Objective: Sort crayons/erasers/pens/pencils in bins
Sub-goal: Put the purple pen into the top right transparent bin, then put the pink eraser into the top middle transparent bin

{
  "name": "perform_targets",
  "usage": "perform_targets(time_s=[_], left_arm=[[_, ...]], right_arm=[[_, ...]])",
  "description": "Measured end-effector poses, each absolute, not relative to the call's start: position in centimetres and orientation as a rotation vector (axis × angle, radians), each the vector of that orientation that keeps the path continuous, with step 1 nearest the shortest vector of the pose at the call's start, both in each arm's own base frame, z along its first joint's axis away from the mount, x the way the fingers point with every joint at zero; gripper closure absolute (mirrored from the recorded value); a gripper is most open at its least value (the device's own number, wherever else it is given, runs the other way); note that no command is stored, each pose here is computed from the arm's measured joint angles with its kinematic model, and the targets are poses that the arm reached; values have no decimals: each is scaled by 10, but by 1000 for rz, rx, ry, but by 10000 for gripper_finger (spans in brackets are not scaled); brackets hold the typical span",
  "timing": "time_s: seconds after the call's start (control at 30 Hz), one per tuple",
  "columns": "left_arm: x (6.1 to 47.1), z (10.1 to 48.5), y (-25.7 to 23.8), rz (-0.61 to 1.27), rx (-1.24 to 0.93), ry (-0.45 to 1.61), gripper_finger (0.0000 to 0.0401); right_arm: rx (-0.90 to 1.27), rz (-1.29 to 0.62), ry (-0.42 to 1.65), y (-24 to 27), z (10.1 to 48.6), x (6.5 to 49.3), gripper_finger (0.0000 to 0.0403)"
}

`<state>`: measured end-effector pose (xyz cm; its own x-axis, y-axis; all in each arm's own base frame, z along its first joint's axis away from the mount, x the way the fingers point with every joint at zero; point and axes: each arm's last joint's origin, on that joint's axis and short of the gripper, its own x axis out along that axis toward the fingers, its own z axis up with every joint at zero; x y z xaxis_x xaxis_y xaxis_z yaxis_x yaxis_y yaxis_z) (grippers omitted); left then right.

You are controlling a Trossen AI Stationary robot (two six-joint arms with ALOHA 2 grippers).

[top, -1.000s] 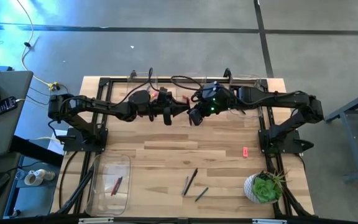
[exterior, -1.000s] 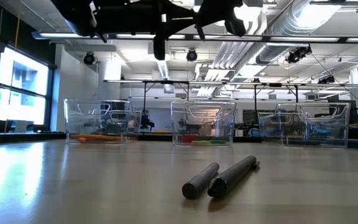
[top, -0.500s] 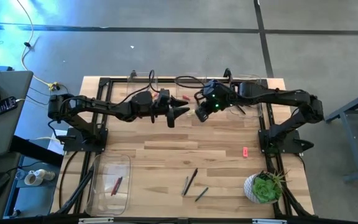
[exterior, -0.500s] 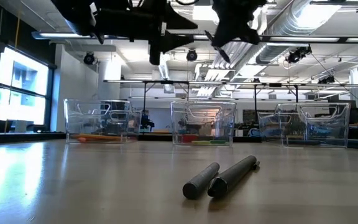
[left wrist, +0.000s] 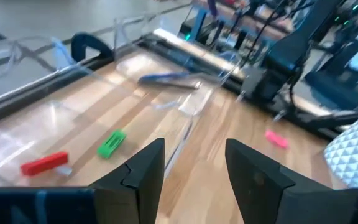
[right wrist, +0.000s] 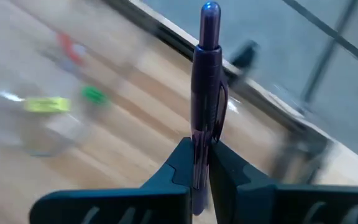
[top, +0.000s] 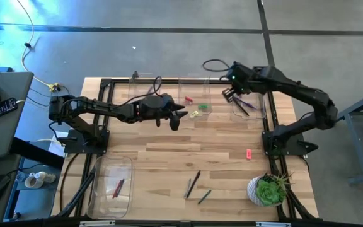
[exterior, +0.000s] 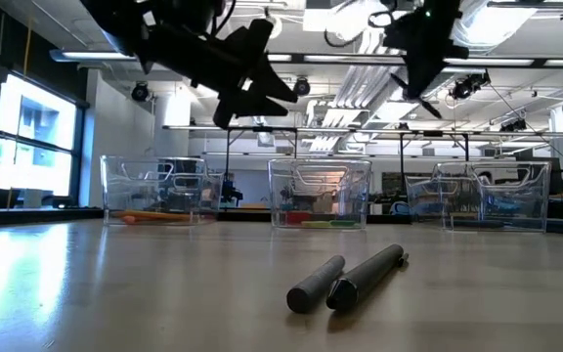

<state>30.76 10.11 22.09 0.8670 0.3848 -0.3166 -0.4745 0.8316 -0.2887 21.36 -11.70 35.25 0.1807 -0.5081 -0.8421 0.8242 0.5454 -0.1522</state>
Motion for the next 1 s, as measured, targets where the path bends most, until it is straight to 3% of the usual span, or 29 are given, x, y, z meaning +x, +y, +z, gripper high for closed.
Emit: perform_targets(time_s=[0.23,0.43,0.7,0.83,1.0], left_arm=[[304,213,101,512,-368,336,250],[296,216,100,545,-359,389,256],[270,220,101,602,-362,557,265],[256,228,102,627,-369,598,269],[243,238,102,637,-348,610,270]], right_arm=[[408,-1055,1154,-147,336,198,396],[534,-1027,1298,-155,284,184,396],[615,-1001,1330,-152,239,179,394],[649,-1006,1357,-148,227,176,366],[700,-1019,1355,-147,226,175,291]])
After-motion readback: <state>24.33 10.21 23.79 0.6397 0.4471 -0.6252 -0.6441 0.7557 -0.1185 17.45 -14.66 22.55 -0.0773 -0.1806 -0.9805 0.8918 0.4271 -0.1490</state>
